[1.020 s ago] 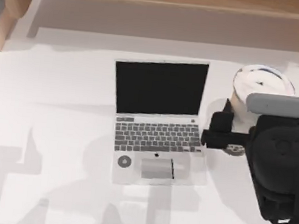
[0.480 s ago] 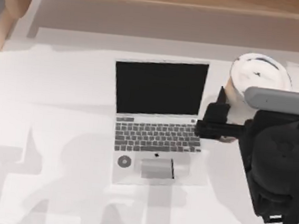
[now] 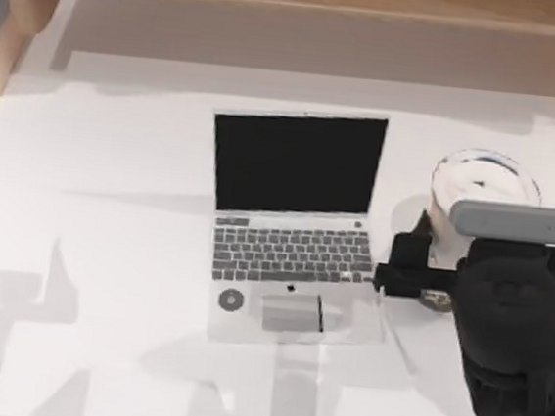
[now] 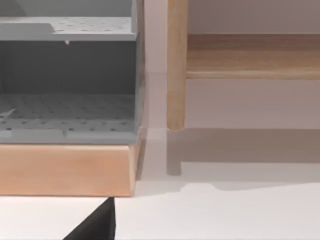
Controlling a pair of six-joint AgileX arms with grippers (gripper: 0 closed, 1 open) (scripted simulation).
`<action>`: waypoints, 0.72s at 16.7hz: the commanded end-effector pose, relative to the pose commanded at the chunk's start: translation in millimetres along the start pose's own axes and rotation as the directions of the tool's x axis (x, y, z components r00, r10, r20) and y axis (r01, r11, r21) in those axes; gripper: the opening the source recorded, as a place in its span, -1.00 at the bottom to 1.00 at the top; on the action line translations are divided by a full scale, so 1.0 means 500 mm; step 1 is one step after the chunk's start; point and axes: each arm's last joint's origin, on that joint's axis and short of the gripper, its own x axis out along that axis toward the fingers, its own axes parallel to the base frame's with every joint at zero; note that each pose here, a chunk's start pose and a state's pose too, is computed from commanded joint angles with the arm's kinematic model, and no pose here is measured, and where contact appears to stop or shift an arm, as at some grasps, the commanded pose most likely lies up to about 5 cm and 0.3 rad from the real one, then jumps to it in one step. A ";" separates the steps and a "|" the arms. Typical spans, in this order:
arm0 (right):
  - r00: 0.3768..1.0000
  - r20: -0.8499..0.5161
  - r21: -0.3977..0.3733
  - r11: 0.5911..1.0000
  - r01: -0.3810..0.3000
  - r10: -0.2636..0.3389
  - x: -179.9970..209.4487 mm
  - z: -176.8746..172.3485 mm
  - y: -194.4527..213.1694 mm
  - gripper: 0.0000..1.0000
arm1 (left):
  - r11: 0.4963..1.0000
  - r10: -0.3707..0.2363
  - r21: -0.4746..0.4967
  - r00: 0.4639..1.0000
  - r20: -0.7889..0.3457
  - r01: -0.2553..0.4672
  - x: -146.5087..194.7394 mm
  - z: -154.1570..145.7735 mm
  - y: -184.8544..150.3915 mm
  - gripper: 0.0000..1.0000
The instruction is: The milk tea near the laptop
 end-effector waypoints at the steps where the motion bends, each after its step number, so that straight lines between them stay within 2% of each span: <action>1: 1.000 0.000 0.000 1.000 0.000 0.000 0.000 0.000 0.000 -1.00 | 1.000 0.000 0.000 1.000 0.000 0.000 0.000 0.000 0.000 1.00; 3: 1.000 0.000 0.000 1.000 0.000 0.000 0.000 0.000 0.000 -1.00 | 1.000 0.000 0.000 1.000 0.000 0.000 0.000 0.000 0.000 1.00; 12: 1.000 0.000 0.000 1.000 0.000 0.000 0.000 0.000 0.000 0.36 | 1.000 0.000 0.000 1.000 0.000 0.000 0.000 0.000 0.000 1.00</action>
